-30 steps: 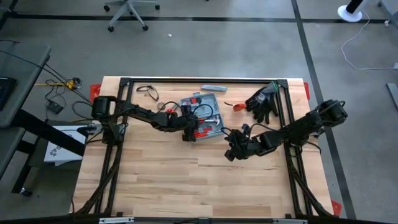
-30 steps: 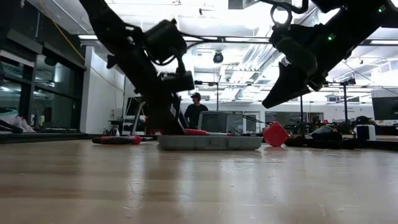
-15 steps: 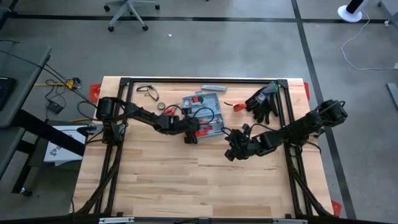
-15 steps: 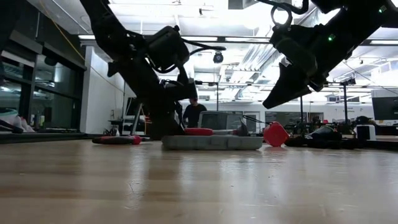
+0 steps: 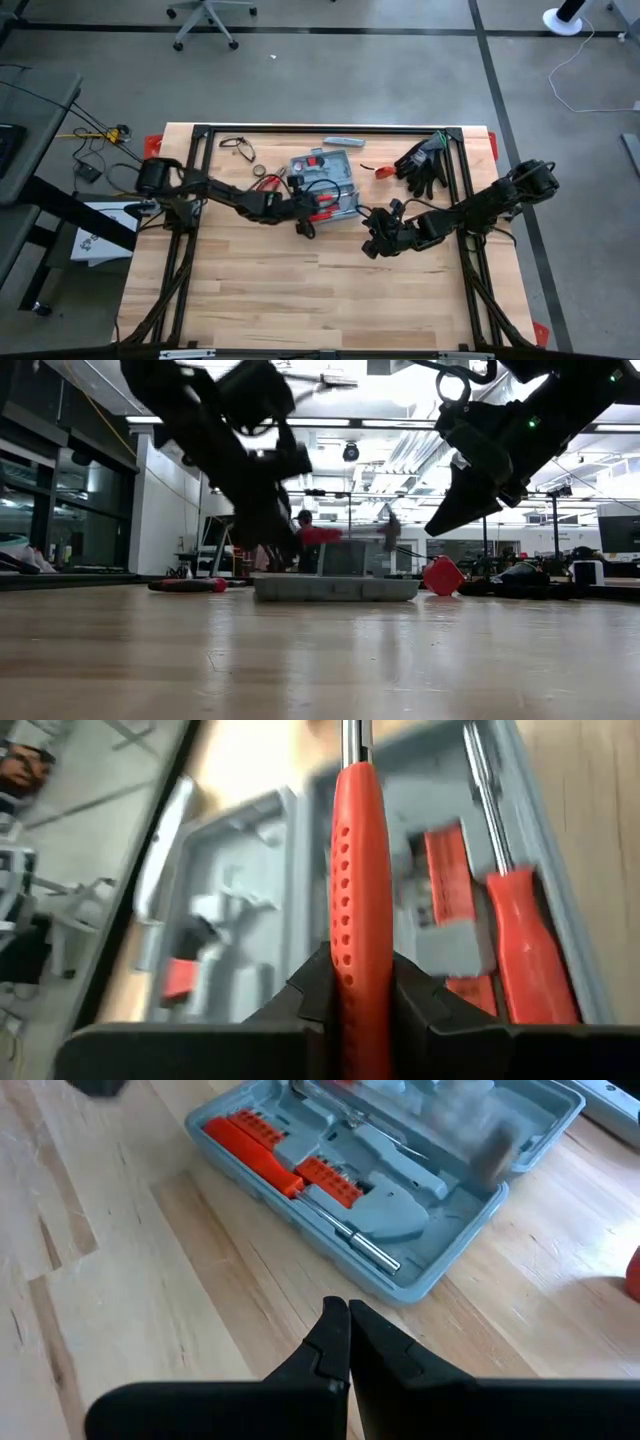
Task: Prefit tool cases
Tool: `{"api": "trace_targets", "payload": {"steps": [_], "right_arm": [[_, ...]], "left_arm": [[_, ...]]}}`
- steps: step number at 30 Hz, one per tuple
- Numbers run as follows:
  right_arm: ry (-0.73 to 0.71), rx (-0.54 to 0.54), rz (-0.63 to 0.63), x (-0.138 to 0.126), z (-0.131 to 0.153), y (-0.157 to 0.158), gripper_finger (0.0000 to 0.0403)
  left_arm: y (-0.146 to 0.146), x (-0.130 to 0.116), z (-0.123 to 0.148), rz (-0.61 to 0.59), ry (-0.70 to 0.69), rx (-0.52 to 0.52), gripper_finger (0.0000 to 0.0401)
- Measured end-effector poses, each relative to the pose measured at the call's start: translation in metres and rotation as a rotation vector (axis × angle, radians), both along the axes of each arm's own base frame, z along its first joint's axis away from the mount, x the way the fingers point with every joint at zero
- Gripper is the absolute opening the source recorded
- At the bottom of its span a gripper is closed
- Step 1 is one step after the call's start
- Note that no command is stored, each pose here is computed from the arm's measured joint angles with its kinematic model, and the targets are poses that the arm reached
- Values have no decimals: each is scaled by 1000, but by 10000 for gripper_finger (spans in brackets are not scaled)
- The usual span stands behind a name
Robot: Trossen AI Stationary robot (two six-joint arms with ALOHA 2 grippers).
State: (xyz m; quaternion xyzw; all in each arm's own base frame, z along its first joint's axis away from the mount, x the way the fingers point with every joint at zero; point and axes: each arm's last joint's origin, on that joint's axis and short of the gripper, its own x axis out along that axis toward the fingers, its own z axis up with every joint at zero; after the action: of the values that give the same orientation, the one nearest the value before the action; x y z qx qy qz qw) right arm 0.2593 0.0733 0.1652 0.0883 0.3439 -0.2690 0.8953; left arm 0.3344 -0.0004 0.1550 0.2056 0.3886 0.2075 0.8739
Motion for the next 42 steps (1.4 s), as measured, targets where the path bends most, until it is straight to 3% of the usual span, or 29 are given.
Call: {"api": "trace_targets", "payload": {"steps": [5,11,17,21,26,32,36,42], "right_arm": [[5,-1,0,0,0,0,0],[10,-4,-1,0,-1,0,0],[33,-19,-7,1,-8,0,0],[57,-26,-10,3,-16,1,0],[72,-23,-23,4,-22,1,0],[73,-21,-22,4,-23,1,0],[74,-18,-21,4,-23,1,0],[71,-13,-25,4,-23,1,0]], "left_arm": [[-5,-17,29,73,-15,52,37],[0,-63,46,313,100,27,37],[2,-118,45,595,221,-34,37],[-2,-144,35,714,288,-98,37],[-7,-161,18,820,361,-229,45],[-7,-177,5,966,383,-278,126],[-8,-177,2,970,380,-309,151],[-14,-178,2,958,394,-330,155]]}}
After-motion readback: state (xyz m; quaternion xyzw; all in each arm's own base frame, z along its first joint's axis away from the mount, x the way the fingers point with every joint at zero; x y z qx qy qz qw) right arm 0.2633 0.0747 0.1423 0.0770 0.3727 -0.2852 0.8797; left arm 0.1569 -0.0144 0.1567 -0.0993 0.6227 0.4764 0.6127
